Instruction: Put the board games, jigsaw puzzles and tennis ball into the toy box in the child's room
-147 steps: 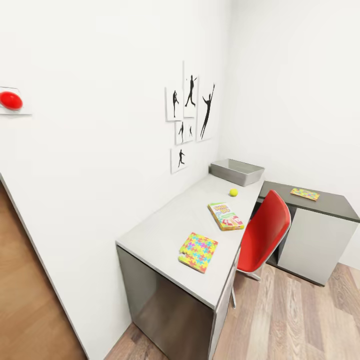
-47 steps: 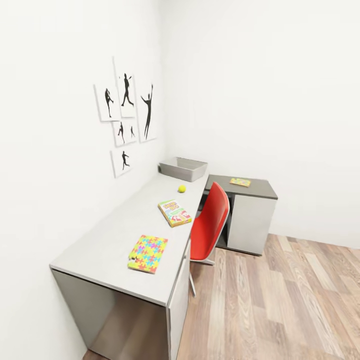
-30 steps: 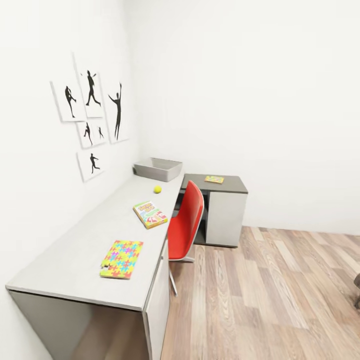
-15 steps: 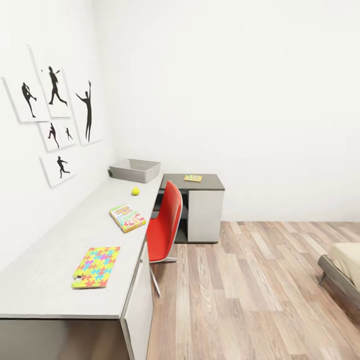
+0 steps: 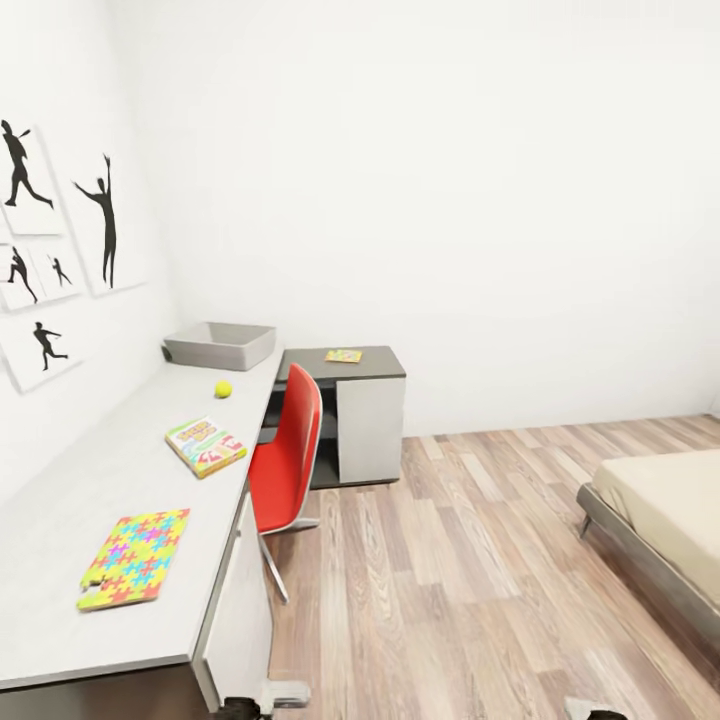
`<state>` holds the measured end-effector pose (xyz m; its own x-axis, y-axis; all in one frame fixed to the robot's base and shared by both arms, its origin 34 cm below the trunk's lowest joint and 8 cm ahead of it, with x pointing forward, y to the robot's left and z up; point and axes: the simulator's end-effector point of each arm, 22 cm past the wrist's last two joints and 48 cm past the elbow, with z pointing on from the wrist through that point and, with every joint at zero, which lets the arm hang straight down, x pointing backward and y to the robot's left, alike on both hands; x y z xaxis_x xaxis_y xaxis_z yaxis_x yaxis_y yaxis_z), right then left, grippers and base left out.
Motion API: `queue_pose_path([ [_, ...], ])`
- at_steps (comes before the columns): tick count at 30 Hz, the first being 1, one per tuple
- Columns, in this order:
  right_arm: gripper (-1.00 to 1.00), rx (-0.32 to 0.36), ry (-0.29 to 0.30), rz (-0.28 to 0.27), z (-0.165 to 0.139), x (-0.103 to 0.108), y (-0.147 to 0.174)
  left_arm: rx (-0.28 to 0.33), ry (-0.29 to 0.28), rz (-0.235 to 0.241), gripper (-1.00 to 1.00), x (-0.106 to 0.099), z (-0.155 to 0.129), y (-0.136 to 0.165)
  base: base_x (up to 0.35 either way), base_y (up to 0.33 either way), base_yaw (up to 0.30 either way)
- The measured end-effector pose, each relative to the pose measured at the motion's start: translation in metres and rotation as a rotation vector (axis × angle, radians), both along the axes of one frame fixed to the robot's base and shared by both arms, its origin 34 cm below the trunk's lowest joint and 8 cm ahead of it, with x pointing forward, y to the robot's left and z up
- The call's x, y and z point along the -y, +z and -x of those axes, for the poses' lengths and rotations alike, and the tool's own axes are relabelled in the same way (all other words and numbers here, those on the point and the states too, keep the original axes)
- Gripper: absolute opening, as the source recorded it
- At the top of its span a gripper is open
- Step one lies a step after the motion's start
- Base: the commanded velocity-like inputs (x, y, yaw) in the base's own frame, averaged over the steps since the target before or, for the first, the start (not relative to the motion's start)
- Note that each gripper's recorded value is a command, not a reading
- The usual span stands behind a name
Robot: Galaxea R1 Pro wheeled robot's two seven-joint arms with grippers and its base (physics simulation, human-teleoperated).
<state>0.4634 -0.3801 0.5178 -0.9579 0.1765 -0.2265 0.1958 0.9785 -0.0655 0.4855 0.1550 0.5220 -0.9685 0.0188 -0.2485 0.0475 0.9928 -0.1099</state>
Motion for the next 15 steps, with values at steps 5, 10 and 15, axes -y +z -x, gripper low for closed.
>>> queue_pose_path([
  [5,1.0,0.022,-0.02,-0.011,-0.038,0.006,0.022,0.034,-0.008,0.014,1.0,0.012,-0.037,0.022,0.0,0.0,-0.285],
  [10,1.0,0.106,-0.043,-0.024,-0.117,0.015,0.074,0.114,-0.012,0.042,1.0,0.03,-0.111,0.076,0.0,0.0,-0.285],
  [15,1.0,0.144,-0.047,-0.035,-0.155,0.015,0.104,0.16,0.0,0.065,1.0,0.036,-0.141,0.105,0.0,0.0,-0.285],
])
